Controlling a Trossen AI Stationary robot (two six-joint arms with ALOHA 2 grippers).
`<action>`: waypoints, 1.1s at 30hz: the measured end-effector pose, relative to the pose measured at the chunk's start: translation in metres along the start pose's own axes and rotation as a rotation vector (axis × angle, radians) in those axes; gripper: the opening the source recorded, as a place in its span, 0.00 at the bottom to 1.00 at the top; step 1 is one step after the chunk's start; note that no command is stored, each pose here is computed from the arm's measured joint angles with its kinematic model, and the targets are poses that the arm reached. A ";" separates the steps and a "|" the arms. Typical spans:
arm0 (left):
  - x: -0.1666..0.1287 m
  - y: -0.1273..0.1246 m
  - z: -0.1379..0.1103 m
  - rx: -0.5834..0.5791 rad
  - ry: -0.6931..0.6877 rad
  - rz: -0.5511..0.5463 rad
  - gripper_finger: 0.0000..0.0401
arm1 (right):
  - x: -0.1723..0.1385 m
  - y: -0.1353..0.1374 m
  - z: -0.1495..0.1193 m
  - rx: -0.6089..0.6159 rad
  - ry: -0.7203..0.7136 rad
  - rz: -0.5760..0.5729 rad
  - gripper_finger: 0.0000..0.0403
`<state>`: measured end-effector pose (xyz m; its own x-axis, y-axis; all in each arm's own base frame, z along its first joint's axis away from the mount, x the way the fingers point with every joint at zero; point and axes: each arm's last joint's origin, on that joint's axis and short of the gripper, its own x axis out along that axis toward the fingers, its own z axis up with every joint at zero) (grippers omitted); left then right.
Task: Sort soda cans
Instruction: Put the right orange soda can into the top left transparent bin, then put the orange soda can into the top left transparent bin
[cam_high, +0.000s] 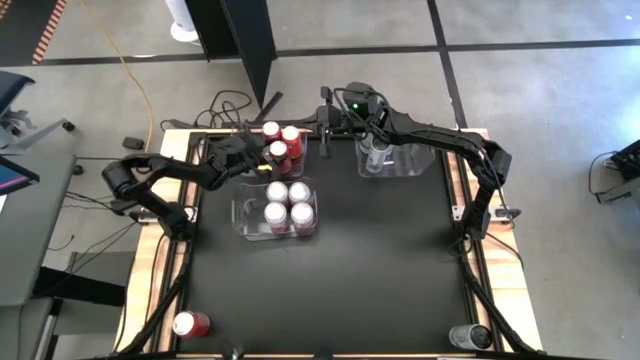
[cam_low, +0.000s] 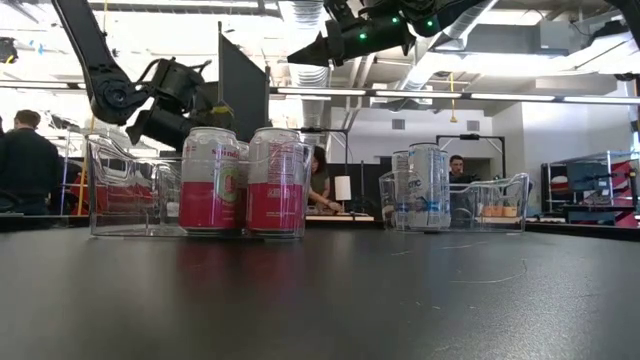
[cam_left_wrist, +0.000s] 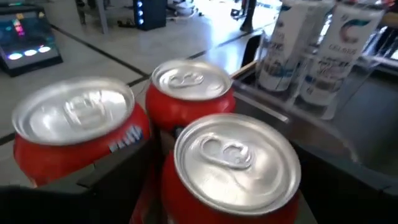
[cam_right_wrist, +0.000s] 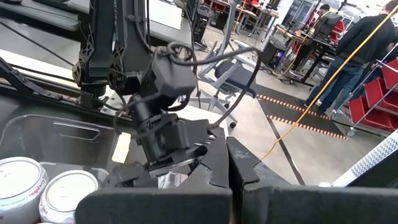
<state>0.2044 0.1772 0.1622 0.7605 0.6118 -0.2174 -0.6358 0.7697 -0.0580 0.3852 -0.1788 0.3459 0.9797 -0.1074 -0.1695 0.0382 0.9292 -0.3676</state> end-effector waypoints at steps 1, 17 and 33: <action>-0.001 -0.001 0.002 0.002 -0.006 -0.014 0.93 | 0.000 0.000 0.000 -0.002 0.000 0.000 0.00; -0.063 -0.023 0.060 0.101 -0.133 -0.102 0.93 | 0.000 0.001 -0.001 -0.020 0.014 0.007 0.00; -0.176 -0.068 0.111 0.162 0.029 -0.438 0.93 | 0.004 0.013 0.004 -0.047 -0.012 0.083 0.00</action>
<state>0.1286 0.0372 0.3130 0.9471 0.2197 -0.2340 -0.2255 0.9742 0.0018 0.3900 -0.1654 0.3437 0.9815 -0.0264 -0.1897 -0.0519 0.9169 -0.3958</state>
